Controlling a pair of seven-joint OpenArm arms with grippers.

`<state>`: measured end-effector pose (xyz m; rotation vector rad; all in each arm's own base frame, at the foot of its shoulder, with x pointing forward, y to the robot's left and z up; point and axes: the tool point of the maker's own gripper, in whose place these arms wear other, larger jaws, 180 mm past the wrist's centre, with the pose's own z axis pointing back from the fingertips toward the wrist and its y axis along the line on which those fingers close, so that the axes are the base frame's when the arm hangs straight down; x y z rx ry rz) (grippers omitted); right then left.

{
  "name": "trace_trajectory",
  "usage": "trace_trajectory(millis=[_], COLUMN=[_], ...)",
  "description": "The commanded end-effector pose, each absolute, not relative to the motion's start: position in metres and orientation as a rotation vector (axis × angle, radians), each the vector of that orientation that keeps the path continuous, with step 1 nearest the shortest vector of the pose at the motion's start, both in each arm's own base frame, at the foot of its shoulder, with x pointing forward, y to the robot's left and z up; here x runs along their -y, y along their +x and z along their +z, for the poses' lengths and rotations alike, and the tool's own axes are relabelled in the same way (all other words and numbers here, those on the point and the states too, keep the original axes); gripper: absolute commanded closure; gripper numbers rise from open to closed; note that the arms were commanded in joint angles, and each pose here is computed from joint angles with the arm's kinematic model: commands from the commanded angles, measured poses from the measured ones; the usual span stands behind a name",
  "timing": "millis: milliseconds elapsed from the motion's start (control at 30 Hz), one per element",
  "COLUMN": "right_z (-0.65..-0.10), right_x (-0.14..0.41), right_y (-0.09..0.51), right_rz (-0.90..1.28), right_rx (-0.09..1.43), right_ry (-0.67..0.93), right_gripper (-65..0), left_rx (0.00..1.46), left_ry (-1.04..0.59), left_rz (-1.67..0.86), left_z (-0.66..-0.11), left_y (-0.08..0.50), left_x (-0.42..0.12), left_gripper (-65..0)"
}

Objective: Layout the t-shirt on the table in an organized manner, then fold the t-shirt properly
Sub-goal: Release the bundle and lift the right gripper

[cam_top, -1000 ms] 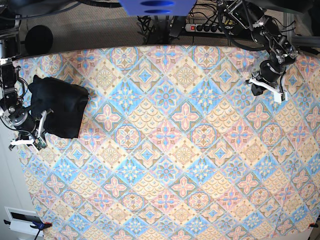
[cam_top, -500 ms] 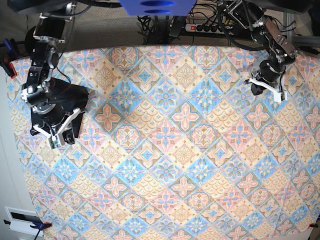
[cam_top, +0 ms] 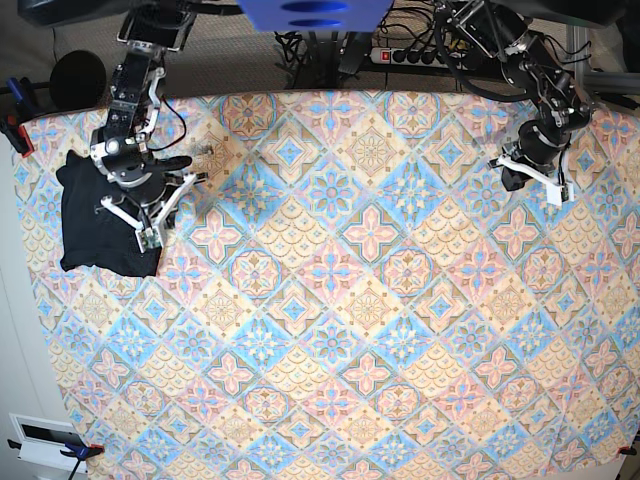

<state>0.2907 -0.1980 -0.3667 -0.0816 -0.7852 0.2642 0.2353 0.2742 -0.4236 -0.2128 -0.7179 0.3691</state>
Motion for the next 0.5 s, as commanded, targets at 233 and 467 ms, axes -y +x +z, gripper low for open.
trace_trajectory(millis=[233, 467], right_z=[-0.381, -0.402], right_x=[0.201, 0.204], right_y=[0.286, 0.278], right_rz=[0.246, 0.234], right_rx=[0.763, 0.705], right_ry=[-0.06, -0.043], right_gripper=[0.0, 0.0], left_rx=[0.765, 0.761], left_ry=[-0.21, -0.209], left_rz=[0.36, 0.361], left_z=[-0.413, -0.414], left_y=[0.244, 0.242], left_x=[-0.279, -0.279], left_gripper=[0.0, 0.0])
